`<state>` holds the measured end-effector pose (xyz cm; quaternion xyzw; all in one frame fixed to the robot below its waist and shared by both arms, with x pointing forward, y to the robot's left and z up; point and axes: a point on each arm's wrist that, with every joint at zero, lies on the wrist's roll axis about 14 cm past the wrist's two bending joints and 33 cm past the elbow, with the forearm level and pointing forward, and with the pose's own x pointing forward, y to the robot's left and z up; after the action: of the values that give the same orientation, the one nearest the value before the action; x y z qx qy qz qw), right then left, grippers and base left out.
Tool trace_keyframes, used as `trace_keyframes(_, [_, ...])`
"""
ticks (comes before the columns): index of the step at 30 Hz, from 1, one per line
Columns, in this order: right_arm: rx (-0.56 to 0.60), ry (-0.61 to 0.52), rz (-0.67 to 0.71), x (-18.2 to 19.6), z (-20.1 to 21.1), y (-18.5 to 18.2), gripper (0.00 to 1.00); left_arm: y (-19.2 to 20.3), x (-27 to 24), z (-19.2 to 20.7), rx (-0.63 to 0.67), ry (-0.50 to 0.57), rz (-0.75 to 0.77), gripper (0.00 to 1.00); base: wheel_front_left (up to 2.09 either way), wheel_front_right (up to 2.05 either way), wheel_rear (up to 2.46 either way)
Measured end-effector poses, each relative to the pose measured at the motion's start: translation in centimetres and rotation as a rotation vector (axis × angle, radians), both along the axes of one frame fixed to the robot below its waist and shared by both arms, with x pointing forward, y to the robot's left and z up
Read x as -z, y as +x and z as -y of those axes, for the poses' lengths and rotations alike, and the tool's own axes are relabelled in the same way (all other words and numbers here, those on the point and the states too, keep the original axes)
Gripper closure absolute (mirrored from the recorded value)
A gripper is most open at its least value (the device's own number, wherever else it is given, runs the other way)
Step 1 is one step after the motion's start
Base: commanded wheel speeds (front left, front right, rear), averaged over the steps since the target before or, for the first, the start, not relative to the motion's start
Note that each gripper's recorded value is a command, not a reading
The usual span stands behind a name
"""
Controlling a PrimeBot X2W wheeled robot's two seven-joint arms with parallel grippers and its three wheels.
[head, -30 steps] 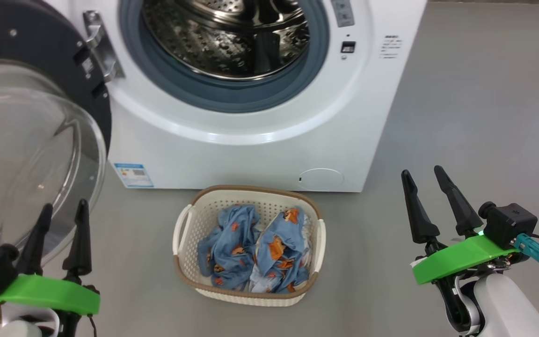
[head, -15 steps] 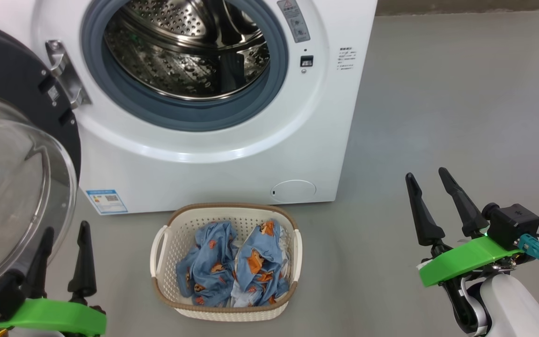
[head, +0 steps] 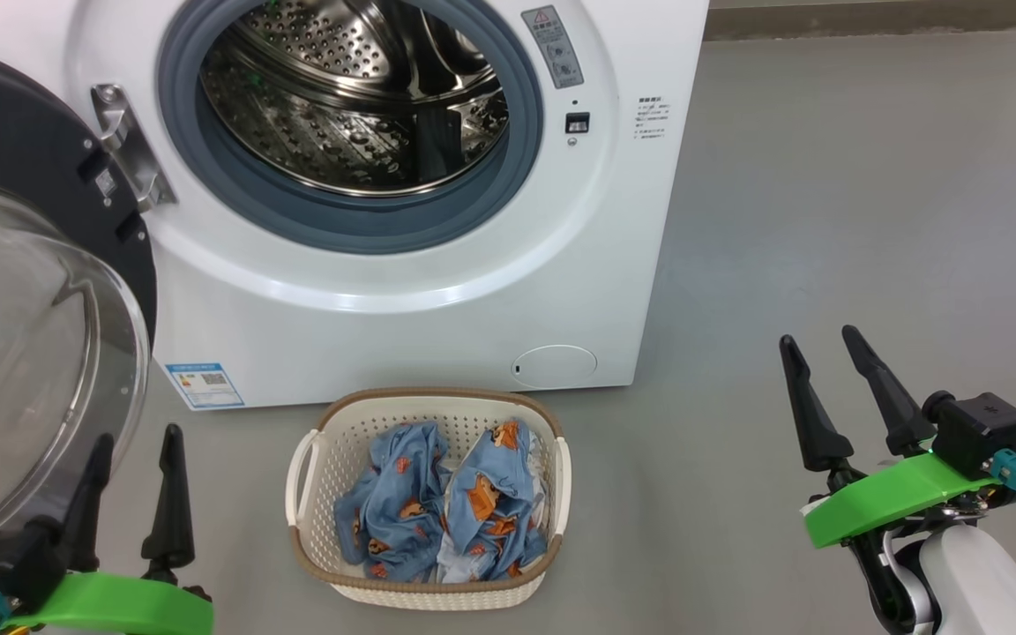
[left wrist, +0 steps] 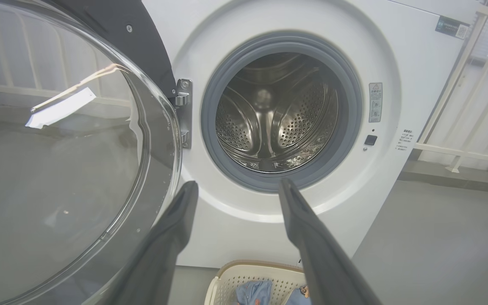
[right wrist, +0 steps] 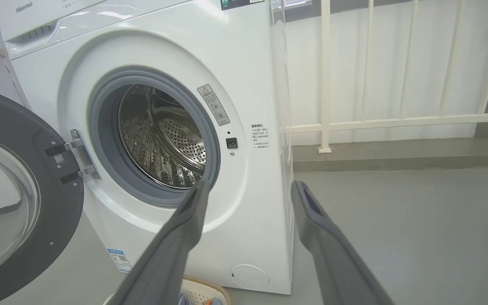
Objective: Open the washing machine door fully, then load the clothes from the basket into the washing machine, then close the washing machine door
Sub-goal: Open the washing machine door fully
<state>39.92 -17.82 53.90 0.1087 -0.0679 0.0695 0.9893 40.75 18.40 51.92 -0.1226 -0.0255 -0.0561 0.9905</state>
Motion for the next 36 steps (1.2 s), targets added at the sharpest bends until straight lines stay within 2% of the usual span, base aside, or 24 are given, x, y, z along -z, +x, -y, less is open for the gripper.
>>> trace_keyframes(36, [0.002,0.010,-0.026,0.94,-0.18,0.69,0.00,-0.08,0.98,-0.16,0.001,0.013,-0.021,0.00,0.00,0.00,0.00])
